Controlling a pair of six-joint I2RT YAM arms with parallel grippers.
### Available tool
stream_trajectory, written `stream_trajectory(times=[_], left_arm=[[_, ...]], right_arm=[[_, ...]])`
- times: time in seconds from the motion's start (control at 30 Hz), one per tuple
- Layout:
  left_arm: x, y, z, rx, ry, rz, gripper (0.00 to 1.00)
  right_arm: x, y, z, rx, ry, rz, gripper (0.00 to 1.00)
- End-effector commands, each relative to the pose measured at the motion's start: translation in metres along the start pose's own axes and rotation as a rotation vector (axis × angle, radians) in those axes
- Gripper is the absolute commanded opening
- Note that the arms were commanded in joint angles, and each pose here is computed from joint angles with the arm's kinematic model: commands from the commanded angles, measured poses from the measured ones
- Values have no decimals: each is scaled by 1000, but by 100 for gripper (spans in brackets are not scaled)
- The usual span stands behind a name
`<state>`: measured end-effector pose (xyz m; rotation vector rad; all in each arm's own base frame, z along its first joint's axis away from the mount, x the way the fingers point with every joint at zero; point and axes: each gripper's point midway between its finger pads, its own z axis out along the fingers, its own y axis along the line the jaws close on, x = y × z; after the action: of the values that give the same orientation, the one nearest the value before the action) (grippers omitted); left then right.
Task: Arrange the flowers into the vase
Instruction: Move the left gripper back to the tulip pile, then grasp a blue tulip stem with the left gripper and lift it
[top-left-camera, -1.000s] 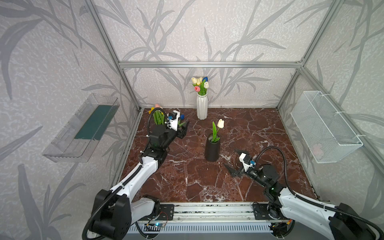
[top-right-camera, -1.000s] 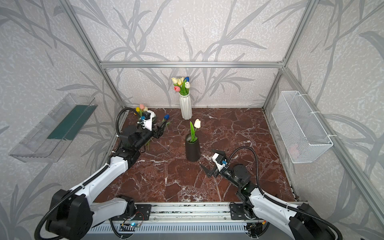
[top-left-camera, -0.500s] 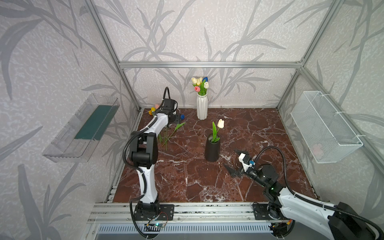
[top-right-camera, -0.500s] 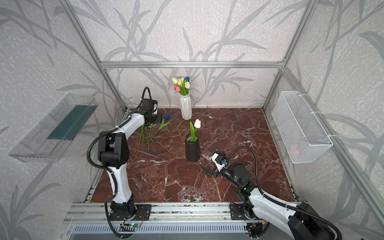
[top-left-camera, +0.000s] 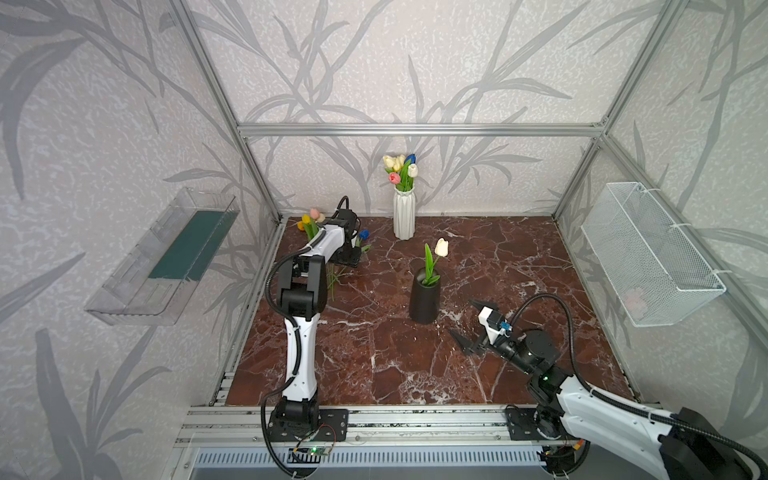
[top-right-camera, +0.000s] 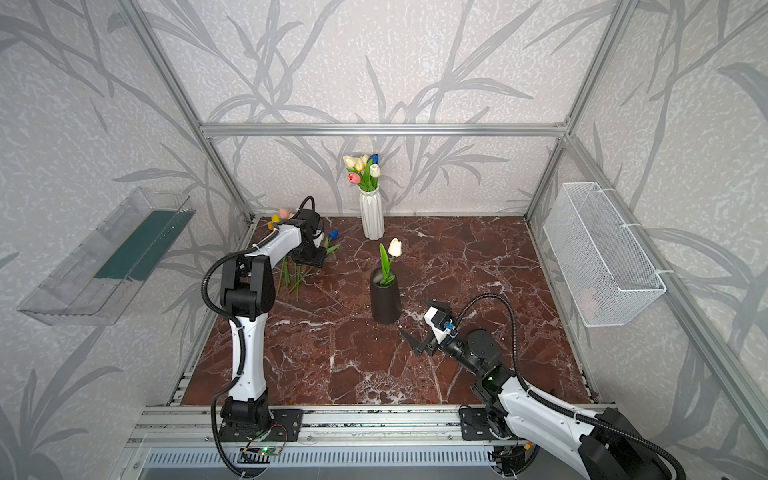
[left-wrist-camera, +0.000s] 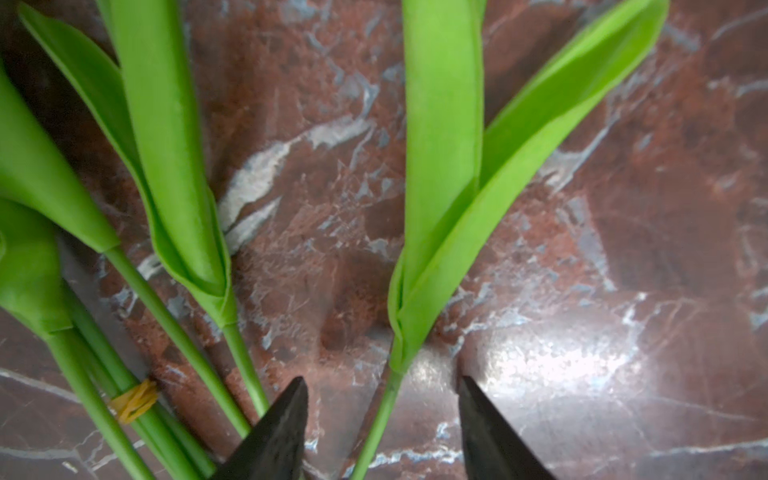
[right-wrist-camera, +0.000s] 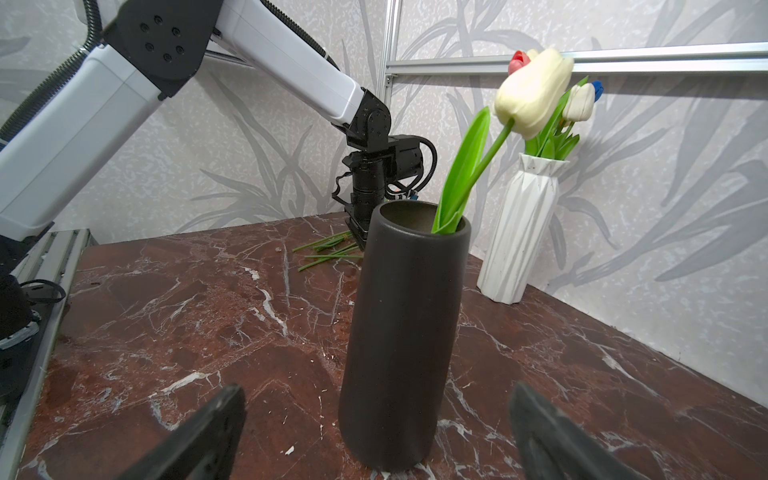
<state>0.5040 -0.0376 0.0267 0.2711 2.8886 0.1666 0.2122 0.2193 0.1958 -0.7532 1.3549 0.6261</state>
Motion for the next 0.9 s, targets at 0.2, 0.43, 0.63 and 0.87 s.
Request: stream_trajectory(times=[0.2,0.43,0.63,0.87], left_arm=[[8,-1,15,8,62,52,36],[6,-3,15,21,75,60,18],[8,-4,11,25,92,43,5],[-1,-7,-25,11,28,17,0]], right_arm=[[-20,0,2,-5,-57,-19,99],[-19,-1,3,2,-54,-22,99],[-20,-2,1,9,-56,-29,99],[-21,-2,0,12,-57,-40,99]])
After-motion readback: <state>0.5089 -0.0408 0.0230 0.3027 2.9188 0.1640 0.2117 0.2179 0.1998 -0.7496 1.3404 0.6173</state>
